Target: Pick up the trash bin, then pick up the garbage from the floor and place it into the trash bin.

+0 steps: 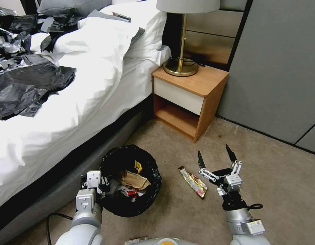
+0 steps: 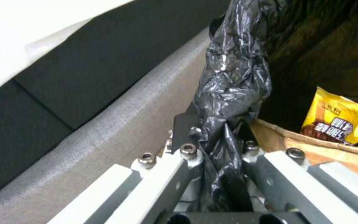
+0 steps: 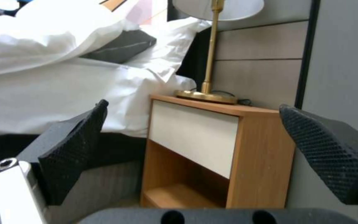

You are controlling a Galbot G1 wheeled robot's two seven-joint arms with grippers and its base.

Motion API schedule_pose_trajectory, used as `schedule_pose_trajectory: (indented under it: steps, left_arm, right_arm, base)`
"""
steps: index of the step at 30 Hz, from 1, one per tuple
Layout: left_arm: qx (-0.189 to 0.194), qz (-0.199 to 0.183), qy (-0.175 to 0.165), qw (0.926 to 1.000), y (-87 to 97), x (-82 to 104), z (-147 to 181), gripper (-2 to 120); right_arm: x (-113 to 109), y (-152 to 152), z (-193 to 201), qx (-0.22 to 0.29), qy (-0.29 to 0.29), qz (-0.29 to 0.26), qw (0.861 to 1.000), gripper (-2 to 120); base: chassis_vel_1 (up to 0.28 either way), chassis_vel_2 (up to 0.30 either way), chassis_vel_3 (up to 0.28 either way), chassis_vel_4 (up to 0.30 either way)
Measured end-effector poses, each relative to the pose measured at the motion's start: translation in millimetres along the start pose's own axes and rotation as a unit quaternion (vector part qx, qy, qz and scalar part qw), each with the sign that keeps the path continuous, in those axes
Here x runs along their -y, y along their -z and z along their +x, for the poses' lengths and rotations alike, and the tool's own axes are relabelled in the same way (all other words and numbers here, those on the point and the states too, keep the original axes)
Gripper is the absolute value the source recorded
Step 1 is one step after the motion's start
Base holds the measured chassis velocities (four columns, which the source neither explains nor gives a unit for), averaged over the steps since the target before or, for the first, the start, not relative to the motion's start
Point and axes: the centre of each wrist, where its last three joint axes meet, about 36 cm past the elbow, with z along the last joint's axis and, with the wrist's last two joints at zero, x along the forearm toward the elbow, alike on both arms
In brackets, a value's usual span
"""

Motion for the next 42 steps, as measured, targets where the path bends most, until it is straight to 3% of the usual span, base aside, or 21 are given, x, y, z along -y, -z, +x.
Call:
schedule_pose_trajectory:
  steps: [5,7,12,15,18,26,37,42]
  left_arm:
    - [0.001,0.000,0.000,1.0000,0.6,-0.2,0.8,1]
    - [0.001,0.000,0.000,1.0000,0.5,-0.3,1.8,1]
    - [0.000,0.000,0.000,1.0000,-0.2,-0.2,3.2,1]
    - [0.000,-0.001,0.000,1.0000,-0.4,-0.5,4.5,1]
    - [0.000,-0.002,0.001,1.0000,-0.9,-1.1,5.8,1]
    - [0.001,-0.002,0.002,1.0000,-0.5,-0.8,5.7,1]
    - [-0.001,-0.003,0.002,1.0000,-1.0,0.2,7.5,1]
    - [-0.002,-0.003,0.003,1.0000,-1.4,0.1,8.6,1]
  right_arm:
    - [4.4,1.2,4.3,-0.031,0.021,0.005,0.999,100]
    - [9.9,-0.9,9.1,-0.093,0.062,0.003,0.994,100]
    - [13.0,-11.7,5.8,-0.151,0.093,-0.005,0.984,100]
    - [17.0,-21.7,-0.6,-0.190,0.113,-0.013,0.975,100]
    - [27.0,-37.7,-8.9,-0.253,0.156,-0.018,0.955,100]
    - [42.8,-81.5,-17.4,-0.337,0.183,-0.011,0.924,100]
    - [52.0,-140.9,-12.3,-0.399,0.171,-0.011,0.901,100]
    - [53.6,-158.3,-13.4,-0.408,0.161,-0.014,0.899,100]
  base:
    - [0.000,0.000,0.000,0.000]
    - [0.000,0.000,0.000,0.000]
    - [0.000,0.000,0.000,0.000]
    - [0.000,0.000,0.000,0.000]
    - [0.000,0.000,0.000,0.000]
    - [0.000,0.000,0.000,0.000]
    - [0.000,0.000,0.000,0.000]
    - [0.000,0.000,0.000,0.000]
